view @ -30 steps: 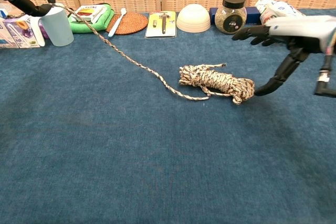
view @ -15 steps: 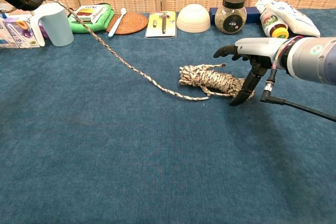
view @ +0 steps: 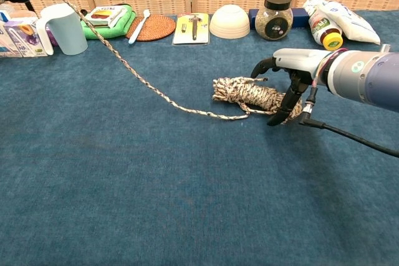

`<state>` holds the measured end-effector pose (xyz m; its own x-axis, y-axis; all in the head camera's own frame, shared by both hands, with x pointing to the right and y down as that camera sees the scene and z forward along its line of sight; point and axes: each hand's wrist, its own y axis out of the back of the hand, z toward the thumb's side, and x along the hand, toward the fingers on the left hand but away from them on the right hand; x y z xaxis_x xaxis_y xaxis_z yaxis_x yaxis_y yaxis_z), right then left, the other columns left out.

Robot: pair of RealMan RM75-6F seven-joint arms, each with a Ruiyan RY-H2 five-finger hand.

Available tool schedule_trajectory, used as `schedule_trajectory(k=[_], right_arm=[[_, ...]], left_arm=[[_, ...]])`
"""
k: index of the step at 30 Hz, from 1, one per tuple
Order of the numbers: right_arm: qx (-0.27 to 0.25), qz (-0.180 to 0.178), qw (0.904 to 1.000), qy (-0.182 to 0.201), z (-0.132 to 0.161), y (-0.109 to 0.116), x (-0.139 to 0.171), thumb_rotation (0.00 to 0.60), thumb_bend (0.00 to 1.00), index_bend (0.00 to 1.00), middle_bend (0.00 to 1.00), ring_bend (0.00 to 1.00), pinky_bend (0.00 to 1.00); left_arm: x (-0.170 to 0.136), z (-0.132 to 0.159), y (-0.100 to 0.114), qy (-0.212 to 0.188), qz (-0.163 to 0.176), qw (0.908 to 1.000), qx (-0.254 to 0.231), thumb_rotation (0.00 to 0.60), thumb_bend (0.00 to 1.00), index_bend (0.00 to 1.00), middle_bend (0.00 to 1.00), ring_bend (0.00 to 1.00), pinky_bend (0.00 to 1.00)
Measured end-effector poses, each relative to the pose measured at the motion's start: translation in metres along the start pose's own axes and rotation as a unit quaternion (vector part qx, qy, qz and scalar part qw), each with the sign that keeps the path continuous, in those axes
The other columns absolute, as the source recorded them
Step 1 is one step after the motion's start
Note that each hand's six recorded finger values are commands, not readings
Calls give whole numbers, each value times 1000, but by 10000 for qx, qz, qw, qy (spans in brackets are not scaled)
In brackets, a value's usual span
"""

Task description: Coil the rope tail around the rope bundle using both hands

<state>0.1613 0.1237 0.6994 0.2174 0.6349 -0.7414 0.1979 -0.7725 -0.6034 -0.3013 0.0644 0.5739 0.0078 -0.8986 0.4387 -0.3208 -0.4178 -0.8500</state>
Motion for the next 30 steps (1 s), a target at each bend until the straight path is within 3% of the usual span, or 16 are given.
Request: schedule_trajectory(k=[11, 14, 22, 27, 30], right_arm=[[174, -92, 9998, -105, -7, -7, -11, 600, 0, 221, 134, 35, 167], [229, -128, 9996, -138, -11, -7, -12, 600, 0, 240, 153, 69, 253], [217, -277, 9994, -51, -16, -8, -12, 600, 0, 380, 351, 289, 519], [198, -368, 9991, 32, -17, -8, -12, 600, 11, 475, 446, 376, 561], [206, -410, 9989, 52, -18, -8, -12, 600, 92, 513, 478, 407, 581]], left_arm=[[-2, -3, 7, -8, 66, 10000, 11, 600, 448, 567, 0, 0, 0], [-2, -4, 8, 3, 79, 10000, 11, 600, 449, 567, 0, 0, 0], [-2, -5, 10, 19, 87, 10000, -12, 600, 448, 567, 0, 0, 0], [-2, -3, 9, 3, 75, 10000, -20, 600, 448, 567, 0, 0, 0], [-3, -2, 8, -11, 58, 10000, -36, 600, 448, 567, 0, 0, 0]])
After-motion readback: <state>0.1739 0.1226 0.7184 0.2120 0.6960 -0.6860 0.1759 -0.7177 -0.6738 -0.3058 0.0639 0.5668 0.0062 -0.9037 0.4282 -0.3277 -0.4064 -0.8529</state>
